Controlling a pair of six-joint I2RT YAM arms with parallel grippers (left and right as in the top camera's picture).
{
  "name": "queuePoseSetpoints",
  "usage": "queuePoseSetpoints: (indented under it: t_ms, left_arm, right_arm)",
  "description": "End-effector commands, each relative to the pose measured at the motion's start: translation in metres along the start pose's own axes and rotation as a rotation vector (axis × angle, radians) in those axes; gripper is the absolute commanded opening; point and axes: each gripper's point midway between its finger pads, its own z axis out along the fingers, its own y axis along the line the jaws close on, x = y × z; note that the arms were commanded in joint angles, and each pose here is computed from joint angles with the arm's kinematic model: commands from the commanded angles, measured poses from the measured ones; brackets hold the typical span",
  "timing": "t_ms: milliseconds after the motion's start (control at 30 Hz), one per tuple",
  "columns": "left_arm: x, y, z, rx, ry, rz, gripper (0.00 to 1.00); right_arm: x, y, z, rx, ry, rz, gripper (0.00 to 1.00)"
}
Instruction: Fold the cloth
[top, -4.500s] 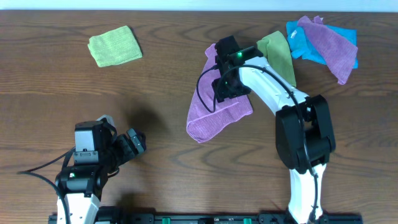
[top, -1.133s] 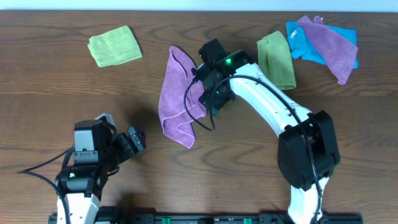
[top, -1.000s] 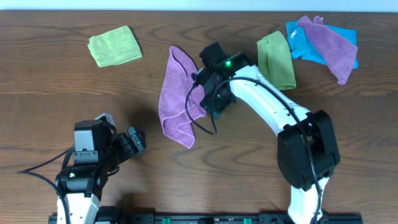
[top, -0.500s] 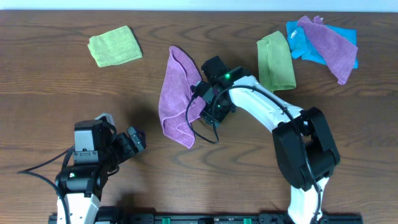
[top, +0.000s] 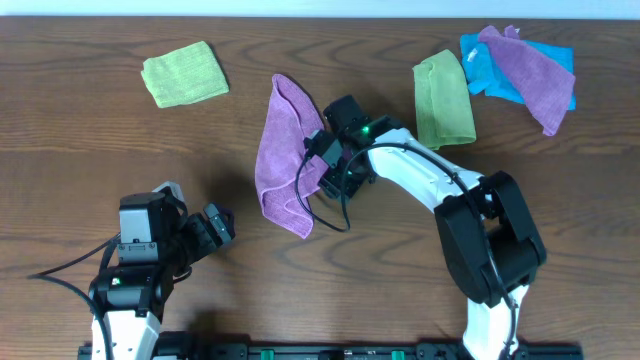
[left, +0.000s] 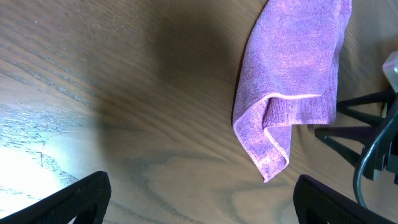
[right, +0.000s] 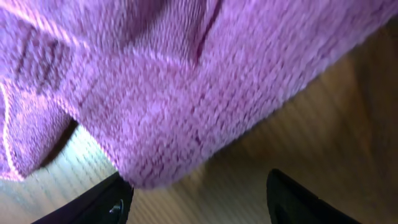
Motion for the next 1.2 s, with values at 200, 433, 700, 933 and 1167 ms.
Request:
queuePoseSetpoints:
  t_ms: [200, 433, 700, 933, 1167]
  left_arm:
    - [-0.005, -0.007, -0.004, 0.018, -0.012, 0.005, 0.95]
    - [-0.005, -0.007, -0.004, 0.018, -0.012, 0.005, 0.95]
    - [-0.005, -0.007, -0.004, 0.018, -0.012, 0.005, 0.95]
    - [-0.005, -0.007, -0.004, 0.018, -0.012, 0.005, 0.95]
    - [-0.005, -0.007, -0.004, 0.018, -0.012, 0.005, 0.95]
  right_arm:
    - [-0.011, 0.004, 0.003, -0.014, -0.045, 0.021, 0.63]
    - [-0.024, -0.001, 0.002, 0.003, -0.097, 0.041, 0.6]
    - [-0.022, -0.001, 0.008, 0.0, -0.09, 0.046, 0.6]
    - [-0.017, 0.001, 0.024, -0.024, -0.068, 0.07, 0.39]
    - [-0.021, -0.01, 0.015, 0.041, -0.082, 0.077, 0.01]
